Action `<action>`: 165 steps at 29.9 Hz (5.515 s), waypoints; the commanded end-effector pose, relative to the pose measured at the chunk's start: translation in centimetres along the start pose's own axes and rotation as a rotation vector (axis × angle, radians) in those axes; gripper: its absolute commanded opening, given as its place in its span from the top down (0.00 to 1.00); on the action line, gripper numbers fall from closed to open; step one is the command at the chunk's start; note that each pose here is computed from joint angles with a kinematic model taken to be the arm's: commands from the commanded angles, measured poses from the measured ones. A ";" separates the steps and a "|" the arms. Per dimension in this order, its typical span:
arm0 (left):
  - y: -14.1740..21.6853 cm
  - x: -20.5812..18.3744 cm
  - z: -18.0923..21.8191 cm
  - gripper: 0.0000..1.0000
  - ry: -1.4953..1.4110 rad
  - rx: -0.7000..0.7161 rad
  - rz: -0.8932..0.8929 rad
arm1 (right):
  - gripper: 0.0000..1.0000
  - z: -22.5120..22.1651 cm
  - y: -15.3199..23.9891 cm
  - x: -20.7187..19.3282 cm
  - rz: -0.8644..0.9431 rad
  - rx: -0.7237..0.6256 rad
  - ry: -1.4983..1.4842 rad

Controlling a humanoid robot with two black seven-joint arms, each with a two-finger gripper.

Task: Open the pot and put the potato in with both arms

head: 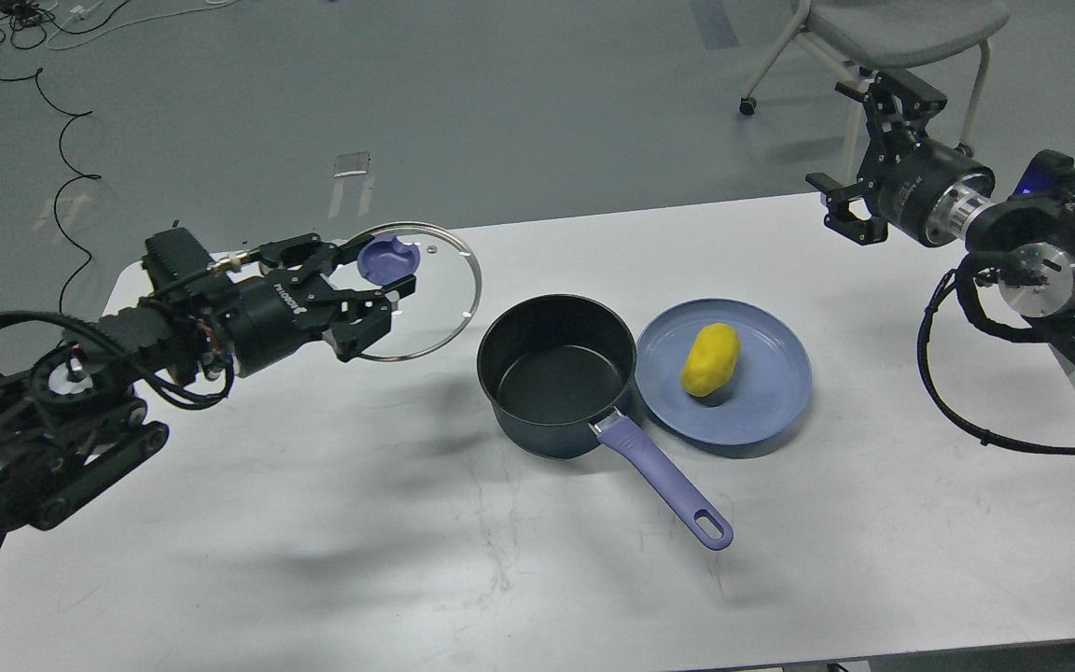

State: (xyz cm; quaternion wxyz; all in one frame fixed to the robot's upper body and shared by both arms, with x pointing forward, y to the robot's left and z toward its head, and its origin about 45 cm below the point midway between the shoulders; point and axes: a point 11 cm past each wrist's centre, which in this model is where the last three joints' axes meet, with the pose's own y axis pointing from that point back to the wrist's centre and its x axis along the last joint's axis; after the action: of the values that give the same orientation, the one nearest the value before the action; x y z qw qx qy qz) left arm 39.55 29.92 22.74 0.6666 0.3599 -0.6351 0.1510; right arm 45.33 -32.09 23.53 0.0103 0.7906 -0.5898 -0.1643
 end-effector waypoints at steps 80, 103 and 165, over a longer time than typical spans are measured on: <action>8.0 4.2 -14.1 0.02 0.974 0.547 0.549 | 0.00 12.9 1.3 -6.8 -0.600 -0.315 1.469; 8.7 2.3 -14.1 0.02 0.980 0.582 0.517 | 0.68 13.9 0.2 -7.1 -0.606 -0.341 1.533; -8.5 9.4 -2.9 0.02 1.902 -0.075 0.635 | 0.00 -2.9 -4.6 -9.9 -0.251 0.053 0.069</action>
State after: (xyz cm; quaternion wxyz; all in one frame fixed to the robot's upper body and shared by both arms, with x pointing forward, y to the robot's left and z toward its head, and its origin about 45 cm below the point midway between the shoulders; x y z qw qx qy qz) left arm 49.44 25.16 30.83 0.8342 -0.1014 0.0535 0.5394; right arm 48.31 -21.66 28.69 0.0014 0.8675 -0.4916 -0.0756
